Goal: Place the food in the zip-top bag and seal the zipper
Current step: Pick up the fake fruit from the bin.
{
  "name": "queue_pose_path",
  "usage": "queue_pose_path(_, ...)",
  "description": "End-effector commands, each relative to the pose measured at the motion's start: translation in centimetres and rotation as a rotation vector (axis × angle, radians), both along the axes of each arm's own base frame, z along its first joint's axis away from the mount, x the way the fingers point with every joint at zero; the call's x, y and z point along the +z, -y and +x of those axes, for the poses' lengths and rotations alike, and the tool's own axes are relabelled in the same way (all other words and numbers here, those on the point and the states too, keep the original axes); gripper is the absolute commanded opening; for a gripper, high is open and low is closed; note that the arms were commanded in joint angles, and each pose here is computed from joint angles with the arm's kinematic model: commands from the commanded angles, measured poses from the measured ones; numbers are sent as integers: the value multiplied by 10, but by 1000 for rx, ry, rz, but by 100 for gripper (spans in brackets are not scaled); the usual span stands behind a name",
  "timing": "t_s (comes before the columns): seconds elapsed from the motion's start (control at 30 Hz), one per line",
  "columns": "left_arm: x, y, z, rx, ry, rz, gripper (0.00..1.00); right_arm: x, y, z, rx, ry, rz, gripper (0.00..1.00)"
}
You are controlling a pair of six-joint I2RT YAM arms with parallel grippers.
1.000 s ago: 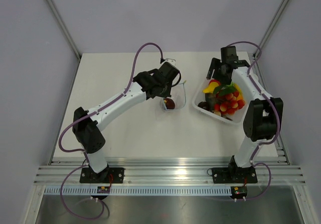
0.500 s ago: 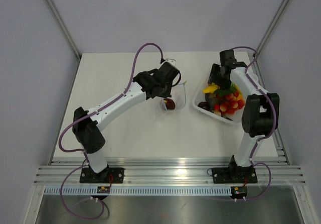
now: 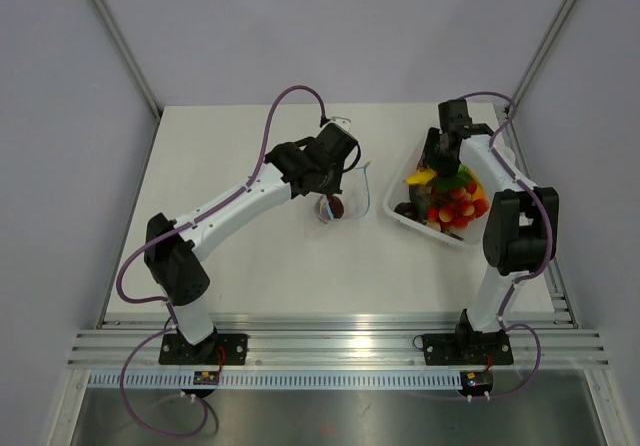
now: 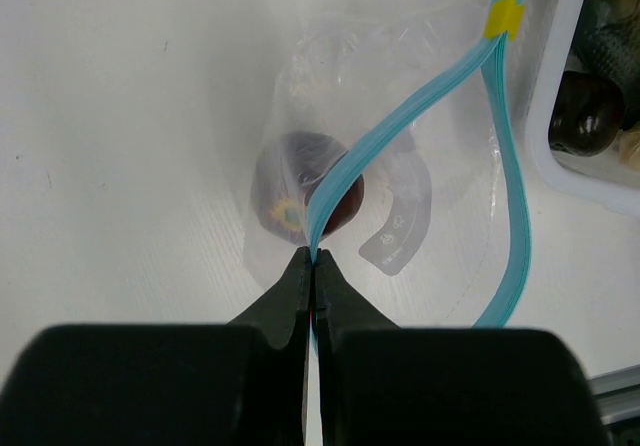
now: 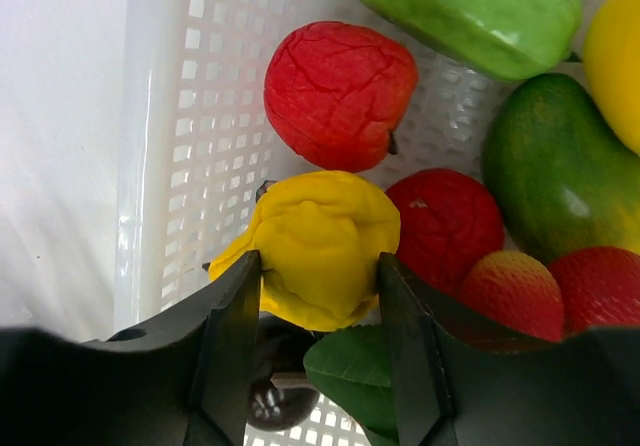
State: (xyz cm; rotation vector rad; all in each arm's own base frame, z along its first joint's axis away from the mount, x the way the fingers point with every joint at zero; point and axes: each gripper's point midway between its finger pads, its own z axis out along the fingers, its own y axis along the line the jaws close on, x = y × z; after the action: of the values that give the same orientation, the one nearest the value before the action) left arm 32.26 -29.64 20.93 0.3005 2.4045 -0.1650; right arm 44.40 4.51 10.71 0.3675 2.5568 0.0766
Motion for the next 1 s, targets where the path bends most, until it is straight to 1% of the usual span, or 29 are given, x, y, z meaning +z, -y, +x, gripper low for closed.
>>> queue_pose_path(0.0, 24, 6, 2, -12, 48, -71, 0, 57, 12, -1, -45, 144, -39, 24)
queue_pose_path(0.13, 26, 6, 5, -12, 56, -52, 0, 81, 13, -7, -60, 202, -27, 21)
queue_pose_path(0.27, 29, 12, 6, -26, 55, -76, 0, 102, 12, -12, -74, 256, -9, 19)
queue_pose_path(0.43, 30, 19, 10, -43, 54, -74, 0, 124, 10, -14, -78, 300, 14, 17)
queue_pose_path(0.63, 35, 38, 15, -80, 42, -119, 0, 149, 6, -24, -61, 345, 44, 16)
queue_pose_path(0.67, 30, 42, 17, -82, 30, -115, 0, 154, 2, -28, -48, 352, 61, 16)
queue_pose_path(0.77, 30, 53, 22, -95, 24, -138, 0, 165, -4, -37, -30, 376, 103, 15)
queue_pose_path(0.97, 26, 69, 30, -120, 4, -166, 0, 175, -25, -59, 45, 394, 204, 14)
